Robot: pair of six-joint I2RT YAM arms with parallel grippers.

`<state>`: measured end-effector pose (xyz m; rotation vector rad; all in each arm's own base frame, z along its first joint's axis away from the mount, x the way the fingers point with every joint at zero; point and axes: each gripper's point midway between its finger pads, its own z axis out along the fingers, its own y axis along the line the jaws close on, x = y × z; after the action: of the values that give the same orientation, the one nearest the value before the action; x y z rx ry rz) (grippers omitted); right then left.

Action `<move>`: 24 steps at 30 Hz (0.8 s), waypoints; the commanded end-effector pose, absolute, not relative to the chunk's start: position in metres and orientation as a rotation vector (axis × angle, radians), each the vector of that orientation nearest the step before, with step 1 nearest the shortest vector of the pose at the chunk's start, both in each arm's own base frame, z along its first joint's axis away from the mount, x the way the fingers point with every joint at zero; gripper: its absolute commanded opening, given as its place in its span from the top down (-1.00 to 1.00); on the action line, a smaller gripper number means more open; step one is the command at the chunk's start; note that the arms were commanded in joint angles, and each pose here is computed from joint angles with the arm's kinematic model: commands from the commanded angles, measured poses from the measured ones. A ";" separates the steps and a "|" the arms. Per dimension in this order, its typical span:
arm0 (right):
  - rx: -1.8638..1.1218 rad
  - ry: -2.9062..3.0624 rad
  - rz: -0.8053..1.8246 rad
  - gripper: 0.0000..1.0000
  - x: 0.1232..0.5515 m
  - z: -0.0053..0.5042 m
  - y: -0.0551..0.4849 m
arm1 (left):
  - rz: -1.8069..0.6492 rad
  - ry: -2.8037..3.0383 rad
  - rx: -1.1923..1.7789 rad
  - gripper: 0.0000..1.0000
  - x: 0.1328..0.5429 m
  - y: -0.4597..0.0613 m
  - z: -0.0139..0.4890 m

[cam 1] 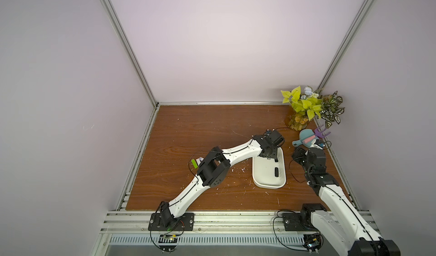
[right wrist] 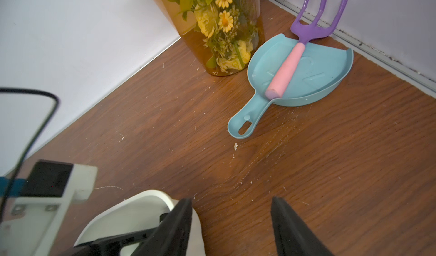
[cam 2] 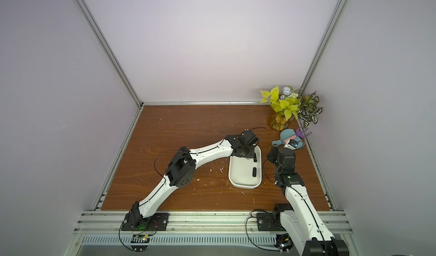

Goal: Put the usb flash drive into the storage box
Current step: Place the USB flash in the storage box, then pick up the USB flash from the center of the board.

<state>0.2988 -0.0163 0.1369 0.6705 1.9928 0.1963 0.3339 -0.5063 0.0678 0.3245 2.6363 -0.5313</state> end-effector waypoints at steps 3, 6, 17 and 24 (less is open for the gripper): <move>0.509 1.914 0.330 -0.18 0.313 0.184 0.006 | -0.498 2.344 0.286 -0.28 0.329 -0.450 0.232; 0.379 1.950 0.449 -0.16 0.320 0.202 0.039 | -0.362 2.281 0.169 -0.43 0.329 -0.371 0.260; -0.263 2.171 0.715 -0.13 0.305 0.198 0.259 | -0.219 2.329 -0.315 -0.53 0.297 -0.059 0.217; -0.474 2.234 0.931 0.41 0.267 0.157 0.379 | -0.083 2.348 -0.382 -0.52 0.277 -0.010 0.196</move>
<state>0.2703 0.3435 0.1409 -0.4619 2.2995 0.7882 0.2826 -0.0088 0.2054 -0.4540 2.3074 -0.0859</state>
